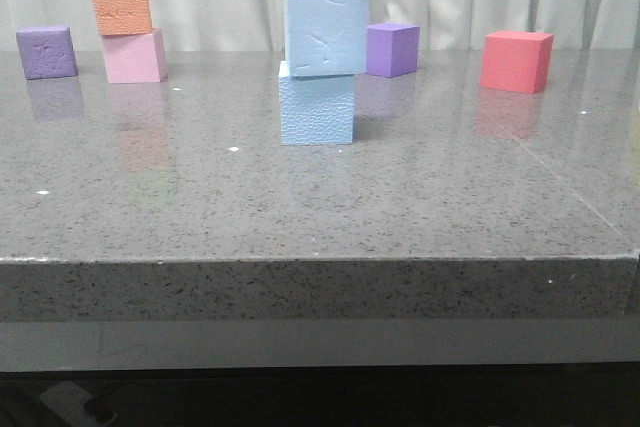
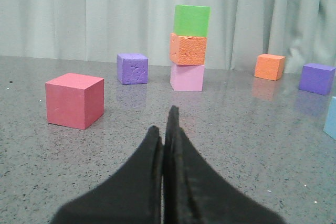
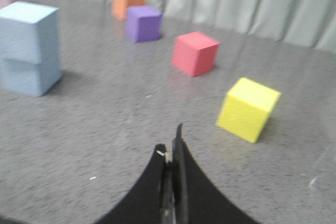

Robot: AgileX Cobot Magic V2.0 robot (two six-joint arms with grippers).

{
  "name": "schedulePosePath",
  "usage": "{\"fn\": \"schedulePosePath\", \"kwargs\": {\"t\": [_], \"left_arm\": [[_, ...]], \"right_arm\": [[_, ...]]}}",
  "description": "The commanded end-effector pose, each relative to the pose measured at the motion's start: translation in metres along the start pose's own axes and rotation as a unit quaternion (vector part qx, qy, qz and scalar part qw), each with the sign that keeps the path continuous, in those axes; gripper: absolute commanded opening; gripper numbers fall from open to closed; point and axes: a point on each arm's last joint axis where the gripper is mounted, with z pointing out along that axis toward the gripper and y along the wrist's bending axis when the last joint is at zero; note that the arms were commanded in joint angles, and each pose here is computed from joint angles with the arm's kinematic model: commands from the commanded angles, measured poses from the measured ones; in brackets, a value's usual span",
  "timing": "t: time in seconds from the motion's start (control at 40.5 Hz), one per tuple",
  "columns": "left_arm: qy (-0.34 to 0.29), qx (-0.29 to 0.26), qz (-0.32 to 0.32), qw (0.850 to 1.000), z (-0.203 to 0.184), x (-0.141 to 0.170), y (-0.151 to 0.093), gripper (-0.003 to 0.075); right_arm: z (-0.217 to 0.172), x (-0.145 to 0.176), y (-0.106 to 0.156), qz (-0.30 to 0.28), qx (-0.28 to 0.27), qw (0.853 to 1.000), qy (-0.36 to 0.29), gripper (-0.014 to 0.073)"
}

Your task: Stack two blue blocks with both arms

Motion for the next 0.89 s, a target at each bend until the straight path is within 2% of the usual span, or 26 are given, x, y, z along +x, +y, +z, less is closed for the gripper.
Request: {"fn": "schedulePosePath", "kwargs": {"t": [0.0,0.247,0.543,0.864], "left_arm": [[-0.048,0.005,-0.003,0.999,-0.002,-0.008,-0.001,-0.0020],[-0.048,0.005,-0.003,0.999,-0.002,-0.008,-0.001,-0.0020],[-0.048,0.005,-0.003,0.999,-0.002,-0.008,-0.001,-0.0020],[-0.048,0.005,-0.003,0.999,-0.002,-0.008,-0.001,-0.0020]], "right_arm": [[-0.003,0.012,-0.004,0.000,0.042,0.994,-0.096,-0.0118],[-0.002,0.071,-0.002,0.000,0.071,0.989,-0.127,-0.0118],[-0.001,0.075,-0.002,0.000,0.078,0.991,-0.105,-0.0118],[-0.002,0.073,-0.002,0.006,0.078,0.990,-0.120,-0.0118]]}}
